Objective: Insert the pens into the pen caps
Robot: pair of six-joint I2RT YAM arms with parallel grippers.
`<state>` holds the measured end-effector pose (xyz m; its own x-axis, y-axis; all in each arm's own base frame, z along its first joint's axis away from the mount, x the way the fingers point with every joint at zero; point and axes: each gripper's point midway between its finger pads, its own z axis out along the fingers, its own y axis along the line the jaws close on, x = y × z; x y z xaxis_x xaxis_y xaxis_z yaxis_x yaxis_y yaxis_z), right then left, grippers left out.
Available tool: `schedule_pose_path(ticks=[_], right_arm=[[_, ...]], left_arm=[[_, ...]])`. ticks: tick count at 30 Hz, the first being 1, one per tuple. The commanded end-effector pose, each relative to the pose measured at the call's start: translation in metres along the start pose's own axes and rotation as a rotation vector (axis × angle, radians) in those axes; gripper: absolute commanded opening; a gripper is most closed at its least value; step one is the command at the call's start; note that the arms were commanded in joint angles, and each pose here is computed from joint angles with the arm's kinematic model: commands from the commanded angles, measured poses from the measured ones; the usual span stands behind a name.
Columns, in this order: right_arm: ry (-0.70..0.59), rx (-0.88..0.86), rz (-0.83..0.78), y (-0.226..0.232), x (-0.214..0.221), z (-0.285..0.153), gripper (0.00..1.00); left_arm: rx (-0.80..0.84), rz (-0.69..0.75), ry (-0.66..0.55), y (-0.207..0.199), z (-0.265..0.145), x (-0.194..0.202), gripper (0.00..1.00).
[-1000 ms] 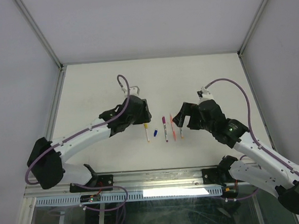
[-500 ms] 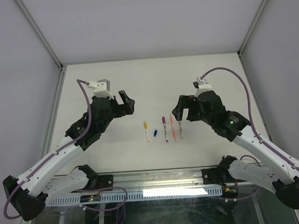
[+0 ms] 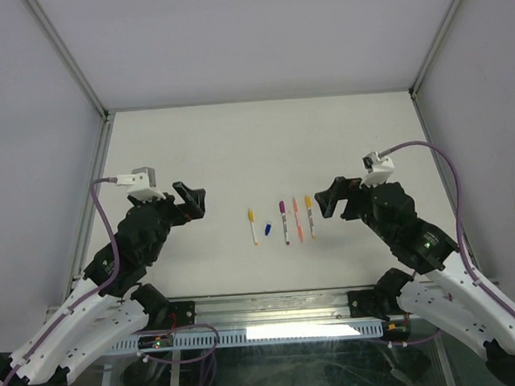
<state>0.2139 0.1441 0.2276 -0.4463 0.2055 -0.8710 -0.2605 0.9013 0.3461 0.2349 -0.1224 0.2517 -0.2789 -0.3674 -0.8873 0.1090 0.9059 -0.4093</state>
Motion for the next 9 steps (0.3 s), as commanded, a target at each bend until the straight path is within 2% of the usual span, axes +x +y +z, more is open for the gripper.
schedule_pose_path(ticks=[1, 9], right_arm=[[-0.090, 0.006, 0.018, -0.0009, -0.0182, -0.0005, 1.00], [-0.096, 0.023, 0.020, -0.0036, -0.0190, 0.0006, 1.00]], left_arm=[[-0.022, -0.013, -0.048, 0.0034, -0.0011, -0.0117, 0.99], [-0.046, -0.008, -0.048, 0.0071, 0.0010, -0.0108, 0.99]])
